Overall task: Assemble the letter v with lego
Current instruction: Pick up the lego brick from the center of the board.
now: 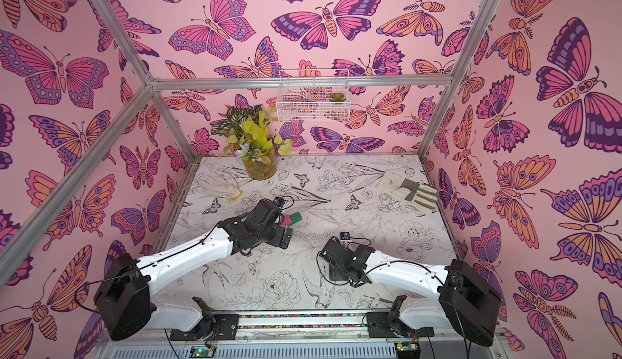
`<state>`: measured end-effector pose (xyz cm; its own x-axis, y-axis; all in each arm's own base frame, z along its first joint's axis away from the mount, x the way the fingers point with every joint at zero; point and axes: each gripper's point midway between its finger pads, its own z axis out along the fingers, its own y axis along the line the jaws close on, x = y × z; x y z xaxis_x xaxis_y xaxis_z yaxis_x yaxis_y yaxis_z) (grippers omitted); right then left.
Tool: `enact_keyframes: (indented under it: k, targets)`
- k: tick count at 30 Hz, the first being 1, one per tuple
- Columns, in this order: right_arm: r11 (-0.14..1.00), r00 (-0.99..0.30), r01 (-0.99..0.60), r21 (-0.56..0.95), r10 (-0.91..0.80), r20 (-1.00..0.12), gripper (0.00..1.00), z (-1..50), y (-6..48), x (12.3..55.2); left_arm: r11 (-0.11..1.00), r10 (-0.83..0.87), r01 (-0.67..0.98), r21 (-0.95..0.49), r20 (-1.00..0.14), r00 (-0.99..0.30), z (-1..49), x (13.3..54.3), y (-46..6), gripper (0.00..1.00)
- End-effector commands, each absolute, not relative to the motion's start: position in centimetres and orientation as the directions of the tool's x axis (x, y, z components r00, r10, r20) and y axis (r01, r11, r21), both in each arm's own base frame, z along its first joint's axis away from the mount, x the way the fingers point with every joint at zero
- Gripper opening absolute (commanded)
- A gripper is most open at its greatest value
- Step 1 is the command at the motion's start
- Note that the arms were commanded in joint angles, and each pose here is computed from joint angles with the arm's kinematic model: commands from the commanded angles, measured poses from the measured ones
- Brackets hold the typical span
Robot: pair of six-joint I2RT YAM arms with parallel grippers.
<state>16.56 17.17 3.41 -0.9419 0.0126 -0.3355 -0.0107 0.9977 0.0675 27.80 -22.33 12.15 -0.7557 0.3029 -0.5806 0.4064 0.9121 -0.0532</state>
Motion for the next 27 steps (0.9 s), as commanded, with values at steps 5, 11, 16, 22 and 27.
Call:
enact_keyframes:
  k: [5,11,16,22,27]
  targets:
    - [0.997,-0.937,0.055,0.059,0.072,-0.341,0.64,2.6,17.3,16.5,0.875,0.318,0.468,-0.123,-0.584,-0.747,12.2,26.8,-24.1,1.00]
    - [0.997,-0.939,0.060,0.056,0.075,-0.336,0.55,2.1,17.5,16.6,0.866,0.337,0.483,-0.130,-0.564,-0.754,11.2,26.0,-24.0,1.00]
    - [0.997,-0.943,0.060,0.057,0.075,-0.324,0.38,1.7,17.7,16.5,0.864,0.335,0.486,-0.133,-0.569,-0.751,11.3,25.7,-24.0,1.00]
    - [0.996,-0.941,0.067,0.056,0.082,-0.328,0.41,1.8,17.5,16.4,0.865,0.334,0.483,-0.135,-0.565,-0.754,11.2,25.6,-23.9,1.00]
    - [0.997,-0.940,0.064,0.041,0.074,-0.334,0.34,2.3,16.9,16.2,0.868,0.332,0.478,-0.136,-0.557,-0.762,10.9,25.6,-23.9,1.00]
